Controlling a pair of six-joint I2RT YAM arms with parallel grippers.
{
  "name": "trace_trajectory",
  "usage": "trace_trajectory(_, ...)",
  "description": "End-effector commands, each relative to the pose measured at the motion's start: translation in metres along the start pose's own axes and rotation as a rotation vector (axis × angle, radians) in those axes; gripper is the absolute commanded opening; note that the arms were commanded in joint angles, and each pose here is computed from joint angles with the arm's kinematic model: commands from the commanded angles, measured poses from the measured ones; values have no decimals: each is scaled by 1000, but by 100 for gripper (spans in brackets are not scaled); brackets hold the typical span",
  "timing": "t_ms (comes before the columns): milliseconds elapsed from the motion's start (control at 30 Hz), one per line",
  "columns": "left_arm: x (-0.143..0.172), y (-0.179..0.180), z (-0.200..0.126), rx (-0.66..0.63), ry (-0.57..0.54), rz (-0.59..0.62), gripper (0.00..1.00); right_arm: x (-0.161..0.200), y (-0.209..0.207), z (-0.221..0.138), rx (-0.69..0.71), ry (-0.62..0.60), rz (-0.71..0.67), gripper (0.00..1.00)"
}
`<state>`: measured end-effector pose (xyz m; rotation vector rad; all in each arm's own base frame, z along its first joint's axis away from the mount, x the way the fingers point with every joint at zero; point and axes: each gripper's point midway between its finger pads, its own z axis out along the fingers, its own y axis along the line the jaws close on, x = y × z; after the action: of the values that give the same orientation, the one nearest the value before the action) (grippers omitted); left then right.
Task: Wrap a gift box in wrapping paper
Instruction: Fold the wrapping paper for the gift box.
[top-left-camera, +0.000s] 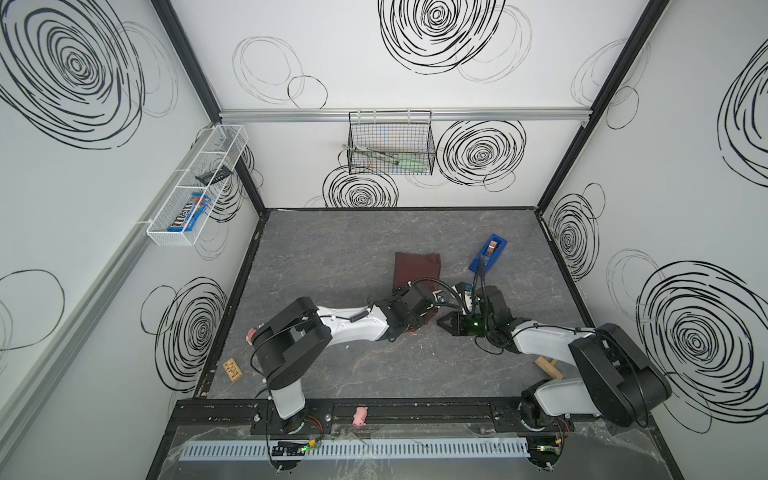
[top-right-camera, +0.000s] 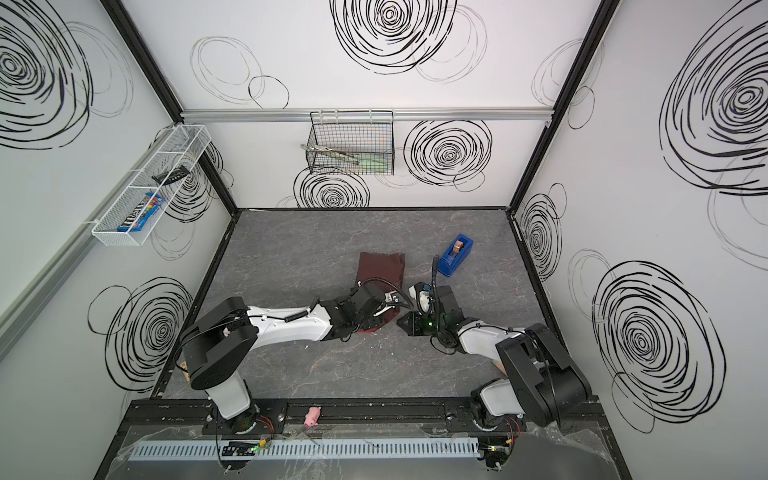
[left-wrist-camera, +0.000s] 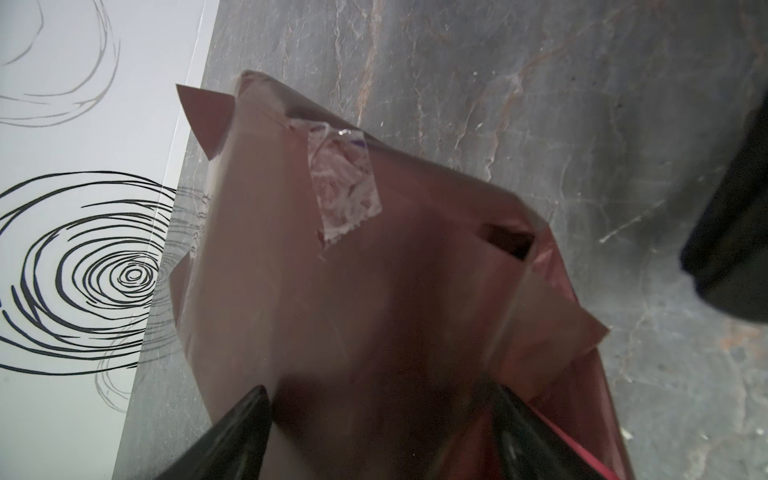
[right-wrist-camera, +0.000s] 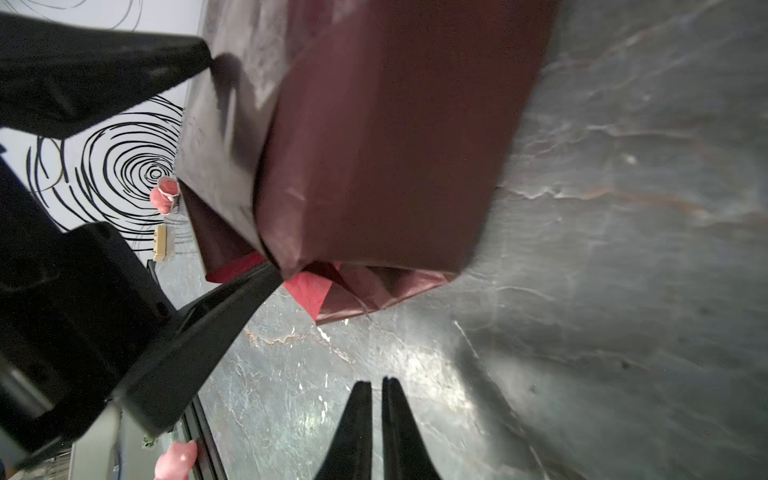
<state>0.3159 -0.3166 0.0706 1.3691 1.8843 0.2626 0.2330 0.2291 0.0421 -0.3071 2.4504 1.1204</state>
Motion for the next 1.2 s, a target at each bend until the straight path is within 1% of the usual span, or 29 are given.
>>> trace_trajectory(0,-4,-1,3,-5,-23,-25,86,-20,26,9,-98,-62,-15,9)
trace_trajectory(100,-4,-2,3,-5,-22,-27,86,-22,31,15,-115,-89,0,6)
trace_trajectory(267,-5,0,3,-6,-26,-33,86,-30,35,24,-132,-125,12,4)
trace_trajectory(400,-5,1,2,-5,-26,-42,86,-31,26,33,-102,-138,51,2)
trace_trajectory(600,-9,4,-3,4,-42,-66,88,-32,11,35,-68,-197,103,1)
trace_trajectory(733,-11,7,-7,6,-50,-84,88,-30,4,38,-70,-217,134,0)
trace_trajectory(833,-13,9,-11,13,-59,-99,89,-27,0,43,-73,-209,160,0)
trace_trajectory(1000,-26,21,-27,22,-91,-154,90,-20,-9,48,-61,-197,197,0)
trace_trajectory(1033,-28,25,-31,26,-96,-172,90,-24,-7,47,-73,-213,190,0)
trace_trajectory(1167,-42,41,-57,52,-149,-249,91,-24,-8,49,-76,-213,194,0)
